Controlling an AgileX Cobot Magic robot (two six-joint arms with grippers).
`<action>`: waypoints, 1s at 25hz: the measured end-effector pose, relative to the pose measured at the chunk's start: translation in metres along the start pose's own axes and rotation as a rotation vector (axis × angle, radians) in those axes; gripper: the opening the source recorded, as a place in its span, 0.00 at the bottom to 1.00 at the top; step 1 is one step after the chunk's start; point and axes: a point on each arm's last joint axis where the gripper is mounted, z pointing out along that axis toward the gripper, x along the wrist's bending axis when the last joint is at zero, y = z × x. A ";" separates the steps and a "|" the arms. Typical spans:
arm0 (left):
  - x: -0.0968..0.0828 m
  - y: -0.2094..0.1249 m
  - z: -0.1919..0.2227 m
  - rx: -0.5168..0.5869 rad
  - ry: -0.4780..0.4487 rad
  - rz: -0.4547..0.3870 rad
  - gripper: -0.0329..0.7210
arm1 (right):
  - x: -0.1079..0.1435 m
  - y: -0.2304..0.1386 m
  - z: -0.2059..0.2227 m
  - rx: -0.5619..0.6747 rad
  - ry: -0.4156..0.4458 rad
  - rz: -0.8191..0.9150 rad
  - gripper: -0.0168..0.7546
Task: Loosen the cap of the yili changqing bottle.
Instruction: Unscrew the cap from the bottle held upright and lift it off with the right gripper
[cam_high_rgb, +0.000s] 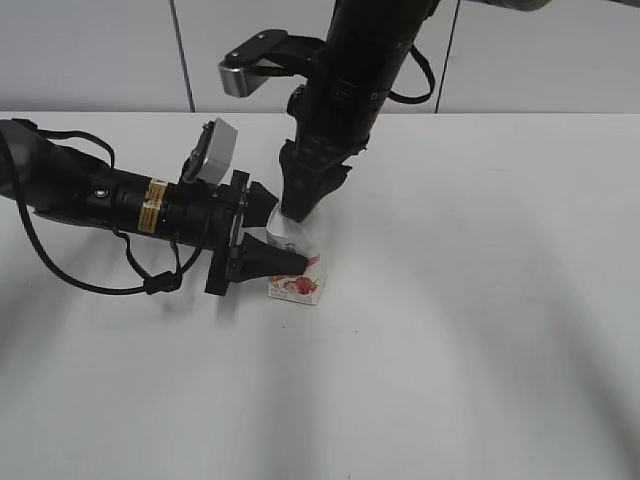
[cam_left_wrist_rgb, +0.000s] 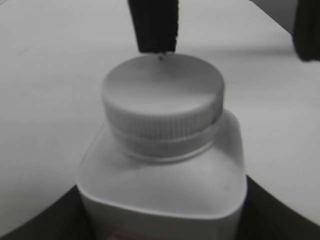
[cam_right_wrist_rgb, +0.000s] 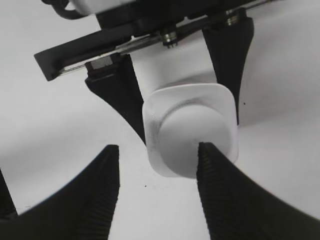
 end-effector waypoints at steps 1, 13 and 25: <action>0.000 0.000 0.000 0.000 0.000 0.000 0.62 | 0.000 0.000 0.000 -0.005 -0.004 0.000 0.55; 0.000 0.000 0.000 0.001 -0.003 0.000 0.62 | -0.006 0.003 0.007 -0.036 -0.033 0.007 0.55; 0.000 0.000 0.000 0.001 -0.003 -0.002 0.62 | -0.007 0.004 0.010 -0.035 -0.031 0.008 0.54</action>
